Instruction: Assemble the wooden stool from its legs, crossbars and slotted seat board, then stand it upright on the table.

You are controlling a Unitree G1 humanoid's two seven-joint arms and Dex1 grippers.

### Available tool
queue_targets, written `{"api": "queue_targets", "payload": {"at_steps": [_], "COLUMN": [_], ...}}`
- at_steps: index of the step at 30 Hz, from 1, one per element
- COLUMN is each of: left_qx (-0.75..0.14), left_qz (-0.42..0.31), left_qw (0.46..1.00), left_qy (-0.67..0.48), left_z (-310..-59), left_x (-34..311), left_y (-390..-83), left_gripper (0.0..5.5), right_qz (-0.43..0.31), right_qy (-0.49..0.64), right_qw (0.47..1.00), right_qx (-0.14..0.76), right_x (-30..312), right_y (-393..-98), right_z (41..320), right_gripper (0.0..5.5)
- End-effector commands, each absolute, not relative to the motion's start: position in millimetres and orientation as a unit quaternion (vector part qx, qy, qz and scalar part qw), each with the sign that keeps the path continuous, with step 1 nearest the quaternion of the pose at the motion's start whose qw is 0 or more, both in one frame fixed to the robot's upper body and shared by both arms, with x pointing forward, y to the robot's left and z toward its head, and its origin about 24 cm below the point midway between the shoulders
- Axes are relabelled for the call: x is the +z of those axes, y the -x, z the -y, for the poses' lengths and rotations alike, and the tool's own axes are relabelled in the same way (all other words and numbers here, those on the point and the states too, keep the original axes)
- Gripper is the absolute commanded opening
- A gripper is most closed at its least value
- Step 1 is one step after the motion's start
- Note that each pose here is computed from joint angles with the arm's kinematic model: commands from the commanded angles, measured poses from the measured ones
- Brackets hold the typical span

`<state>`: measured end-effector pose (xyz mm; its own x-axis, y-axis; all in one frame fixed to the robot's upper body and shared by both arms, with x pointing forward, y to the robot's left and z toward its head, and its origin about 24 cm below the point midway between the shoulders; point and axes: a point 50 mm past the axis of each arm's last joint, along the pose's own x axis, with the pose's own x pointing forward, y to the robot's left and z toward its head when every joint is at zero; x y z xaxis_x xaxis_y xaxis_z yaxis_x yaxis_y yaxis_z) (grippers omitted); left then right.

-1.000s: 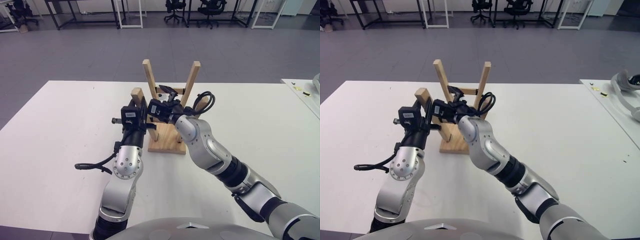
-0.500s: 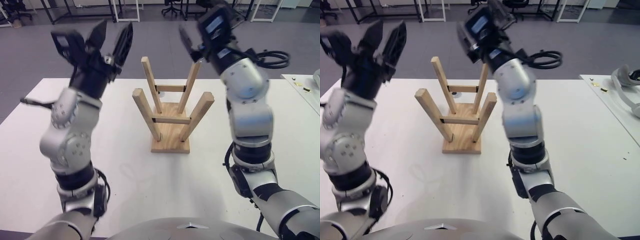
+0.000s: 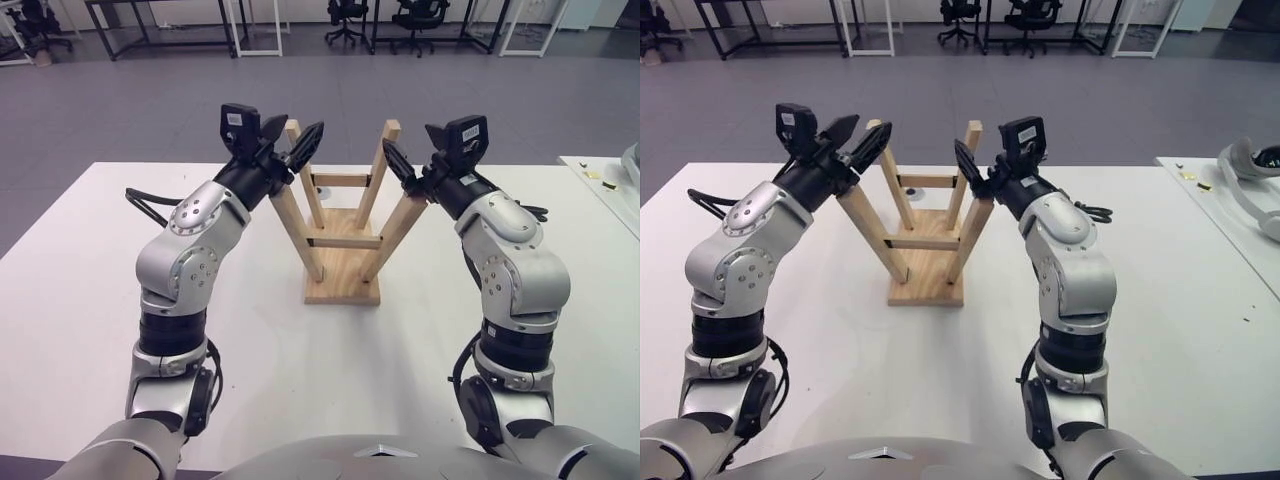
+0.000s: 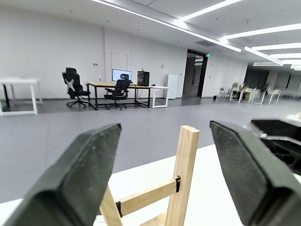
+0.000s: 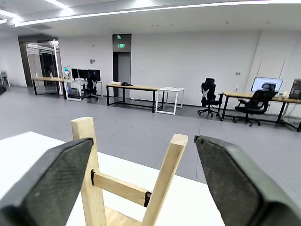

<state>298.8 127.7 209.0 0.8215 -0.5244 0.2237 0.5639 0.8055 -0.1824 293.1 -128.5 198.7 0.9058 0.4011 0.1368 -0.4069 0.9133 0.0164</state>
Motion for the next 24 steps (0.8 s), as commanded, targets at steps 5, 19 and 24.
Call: {"api": "queue_targets", "payload": {"at_steps": [5,19,24], "left_qx": [-0.217,0.080,0.065], "left_qz": [0.198,-0.142,-0.224], "left_qw": [0.933,0.985,0.972], "left_qy": [0.210,0.053,-0.016], "left_z": [-191.1,-268.9,-265.9], "left_x": [266.3,43.4,15.1], "left_y": [-283.2,-191.8,-179.6], "left_gripper": [3.48,3.48,3.48], "right_qz": [0.124,0.080,0.310], "right_qy": [-0.066,0.243,0.161], "right_qw": [0.985,0.849,0.905], "right_qx": [0.103,0.462,0.244], "right_x": [214.4,162.8,297.3], "right_y": [-302.6,-244.5,-271.0], "right_z": [188.5,69.7,116.5], "right_gripper": [4.03,4.03,4.03]}}
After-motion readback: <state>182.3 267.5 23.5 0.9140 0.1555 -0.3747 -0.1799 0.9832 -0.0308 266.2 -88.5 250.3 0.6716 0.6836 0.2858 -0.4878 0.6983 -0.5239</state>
